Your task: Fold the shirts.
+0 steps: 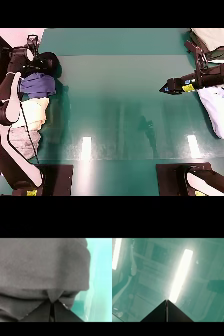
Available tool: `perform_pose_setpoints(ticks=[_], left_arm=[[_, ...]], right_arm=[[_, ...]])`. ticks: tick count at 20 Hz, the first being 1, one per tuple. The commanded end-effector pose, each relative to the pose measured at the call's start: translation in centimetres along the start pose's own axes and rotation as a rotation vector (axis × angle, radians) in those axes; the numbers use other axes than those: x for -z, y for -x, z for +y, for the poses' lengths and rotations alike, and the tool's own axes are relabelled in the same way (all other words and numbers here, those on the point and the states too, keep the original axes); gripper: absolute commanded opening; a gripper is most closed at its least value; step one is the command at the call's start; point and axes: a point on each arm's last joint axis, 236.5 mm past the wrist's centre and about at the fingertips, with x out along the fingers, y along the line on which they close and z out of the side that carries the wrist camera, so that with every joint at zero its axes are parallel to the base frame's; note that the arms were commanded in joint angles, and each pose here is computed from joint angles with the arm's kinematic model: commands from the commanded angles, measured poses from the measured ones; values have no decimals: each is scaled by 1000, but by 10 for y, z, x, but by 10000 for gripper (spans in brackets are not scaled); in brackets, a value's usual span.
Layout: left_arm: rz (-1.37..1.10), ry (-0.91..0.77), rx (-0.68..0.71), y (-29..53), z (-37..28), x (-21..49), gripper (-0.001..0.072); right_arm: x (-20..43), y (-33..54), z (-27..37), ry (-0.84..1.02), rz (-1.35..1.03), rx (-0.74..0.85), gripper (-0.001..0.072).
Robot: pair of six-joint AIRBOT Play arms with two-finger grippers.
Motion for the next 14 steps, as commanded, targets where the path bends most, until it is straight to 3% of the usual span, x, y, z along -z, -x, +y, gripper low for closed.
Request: perform_pose_setpoints(ticks=[1, 4, 7, 11, 14], left_arm=[[25, 5, 16, 24, -7, -12, 24], [-192, 9, 130, 110, -37, -86, 24], [-420, -150, 332, 251, -95, -131, 24], [-616, -339, 616, 438, -174, -114, 24], [-637, -458, 799, 517, -222, -71, 24]], right_arm=[[-7, 0, -1, 1, -29, 4, 19], [-39, 16, 4, 27, -150, 15, 19], [-86, 56, 20, 82, -326, 29, 19], [-136, 124, 32, 127, -557, 59, 19], [-150, 162, 45, 164, -642, 68, 19]])
